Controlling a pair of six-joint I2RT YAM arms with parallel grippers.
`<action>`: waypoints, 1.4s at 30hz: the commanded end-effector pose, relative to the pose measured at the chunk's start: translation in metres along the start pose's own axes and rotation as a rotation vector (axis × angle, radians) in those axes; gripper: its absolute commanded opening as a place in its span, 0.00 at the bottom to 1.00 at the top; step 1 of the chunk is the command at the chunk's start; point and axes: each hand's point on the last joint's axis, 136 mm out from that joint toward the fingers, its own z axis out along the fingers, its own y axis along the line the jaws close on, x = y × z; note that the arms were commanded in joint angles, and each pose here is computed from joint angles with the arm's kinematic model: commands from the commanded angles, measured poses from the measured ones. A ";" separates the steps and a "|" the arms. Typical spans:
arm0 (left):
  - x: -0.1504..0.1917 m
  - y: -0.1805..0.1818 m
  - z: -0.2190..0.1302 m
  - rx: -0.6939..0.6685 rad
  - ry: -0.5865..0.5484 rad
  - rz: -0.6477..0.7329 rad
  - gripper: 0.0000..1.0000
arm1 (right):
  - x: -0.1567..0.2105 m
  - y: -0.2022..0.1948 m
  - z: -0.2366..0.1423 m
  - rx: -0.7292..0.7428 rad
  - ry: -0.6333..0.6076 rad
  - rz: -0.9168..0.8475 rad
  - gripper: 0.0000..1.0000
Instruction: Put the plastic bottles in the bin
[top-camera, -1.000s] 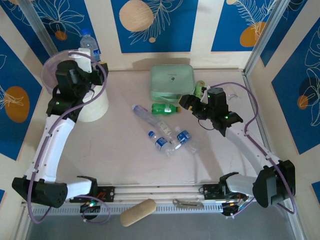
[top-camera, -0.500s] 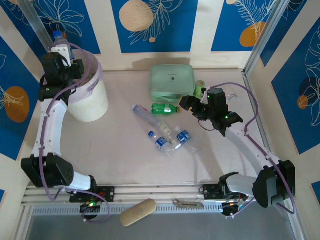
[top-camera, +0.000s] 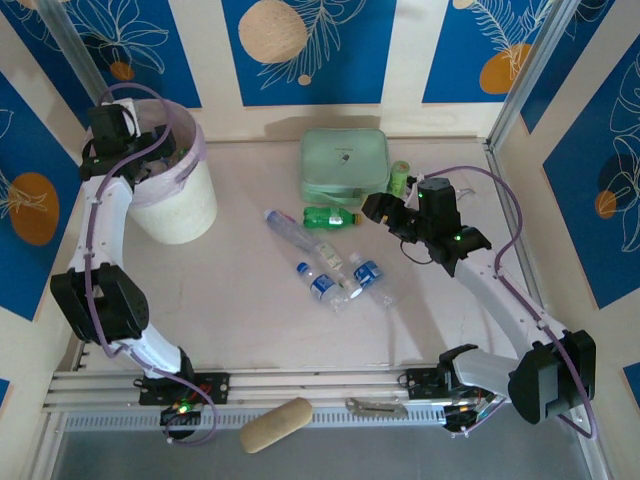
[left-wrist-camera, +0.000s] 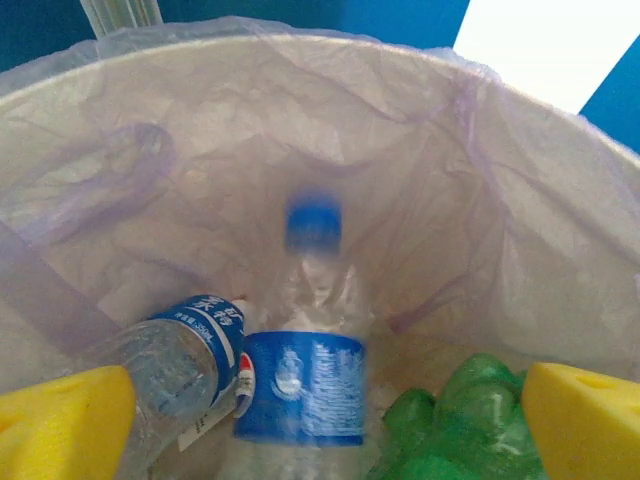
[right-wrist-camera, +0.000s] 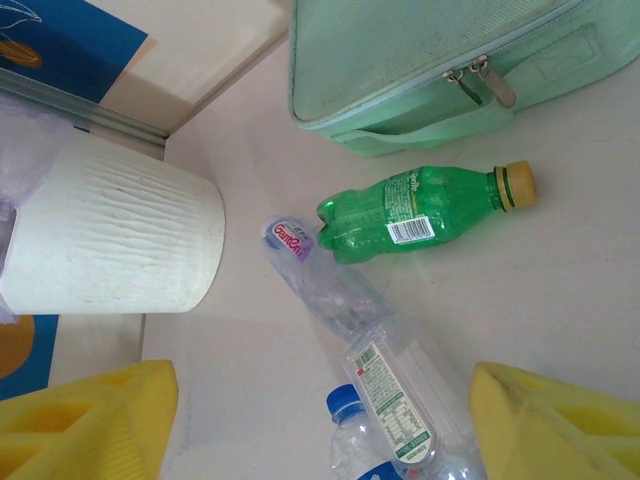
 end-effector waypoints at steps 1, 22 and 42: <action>-0.033 -0.006 -0.033 0.039 -0.086 -0.025 0.99 | -0.003 0.002 -0.003 0.005 -0.007 -0.020 0.78; 0.067 -0.194 -0.132 0.627 -0.099 -0.181 0.99 | 0.078 -0.051 0.018 0.283 0.429 -0.322 0.79; 0.224 -0.302 -0.121 0.849 0.260 -0.249 0.99 | 0.121 -0.117 0.048 0.582 0.647 -0.466 0.79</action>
